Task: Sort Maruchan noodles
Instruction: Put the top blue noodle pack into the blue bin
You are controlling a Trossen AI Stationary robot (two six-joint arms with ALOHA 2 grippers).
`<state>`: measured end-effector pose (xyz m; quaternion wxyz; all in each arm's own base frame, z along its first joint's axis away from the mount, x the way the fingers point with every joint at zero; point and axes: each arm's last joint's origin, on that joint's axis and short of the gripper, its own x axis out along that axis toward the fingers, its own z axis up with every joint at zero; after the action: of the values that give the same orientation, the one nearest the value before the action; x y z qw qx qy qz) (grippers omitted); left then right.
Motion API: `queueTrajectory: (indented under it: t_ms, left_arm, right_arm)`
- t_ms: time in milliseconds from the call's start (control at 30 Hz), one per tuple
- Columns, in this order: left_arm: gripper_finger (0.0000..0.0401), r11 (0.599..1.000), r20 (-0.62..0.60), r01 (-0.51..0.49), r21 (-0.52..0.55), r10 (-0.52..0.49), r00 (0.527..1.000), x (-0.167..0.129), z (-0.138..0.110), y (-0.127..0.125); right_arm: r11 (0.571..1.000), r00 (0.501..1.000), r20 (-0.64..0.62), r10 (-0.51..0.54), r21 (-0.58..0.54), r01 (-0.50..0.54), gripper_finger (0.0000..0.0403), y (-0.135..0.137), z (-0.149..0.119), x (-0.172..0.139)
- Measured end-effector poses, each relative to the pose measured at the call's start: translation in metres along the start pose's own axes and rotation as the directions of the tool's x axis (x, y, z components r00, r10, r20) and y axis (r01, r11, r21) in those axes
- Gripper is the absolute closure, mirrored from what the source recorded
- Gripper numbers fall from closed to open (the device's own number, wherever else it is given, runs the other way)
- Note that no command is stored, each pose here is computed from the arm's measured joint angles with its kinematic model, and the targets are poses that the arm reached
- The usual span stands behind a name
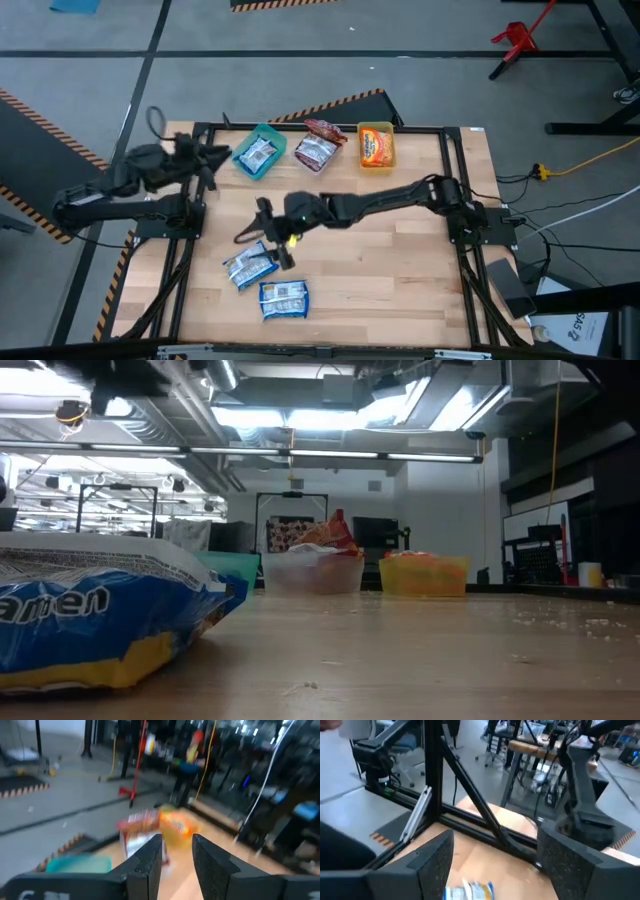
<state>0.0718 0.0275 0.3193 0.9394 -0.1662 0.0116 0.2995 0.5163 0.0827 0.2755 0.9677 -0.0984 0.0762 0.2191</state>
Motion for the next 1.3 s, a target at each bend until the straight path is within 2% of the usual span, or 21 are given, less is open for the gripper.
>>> queueTrajectory:
  t_ms: [100, 200, 400, 567, 867, 1000, 1300]
  left_arm:
    - [0.0300, 1.000, 0.053, 0.025, -0.010, -0.024, 0.998, -0.011, 0.017, -0.002]
    - [0.0300, 0.999, 0.086, 0.038, -0.018, -0.037, 0.996, -0.017, 0.027, -0.003]
    - [0.0300, 0.999, 0.082, 0.038, -0.002, -0.037, 0.996, -0.019, 0.028, -0.003]
    - [0.0300, 0.999, 0.080, 0.037, -0.001, -0.037, 0.996, -0.019, 0.027, -0.003]
    - [0.0300, 0.998, 0.080, 0.033, 0.051, -0.037, 0.996, -0.019, 0.027, -0.003]
    - [0.0300, 0.998, 0.079, 0.032, 0.051, -0.036, 0.996, -0.019, 0.027, -0.003]
    - [0.0300, 0.996, 0.060, 0.024, 0.081, -0.028, 0.998, -0.018, 0.025, -0.002]
  right_arm:
    - [1.000, 0.999, 0.033, -0.019, 0.013, 0.018, 0.0130, 0.013, -0.029, 0.017]
    - [1.000, 0.998, 0.060, -0.007, 0.009, 0.006, 0.0130, 0.023, -0.047, 0.031]
    - [0.999, 0.997, 0.070, 0.029, 0.013, -0.030, 0.0130, 0.031, -0.080, 0.048]
    - [0.999, 0.989, 0.146, 0.032, 0.032, -0.037, 0.0130, 0.023, -0.091, 0.053]
    - [0.996, 0.990, 0.122, 0.069, 0.054, -0.076, 0.0130, 0.015, -0.119, 0.069]
    - [0.992, 0.993, 0.070, 0.093, 0.084, -0.099, 0.0130, 0.013, -0.138, 0.073]
    - [0.990, 0.997, -0.008, 0.075, 0.123, -0.074, 0.0130, 0.000, -0.178, 0.075]
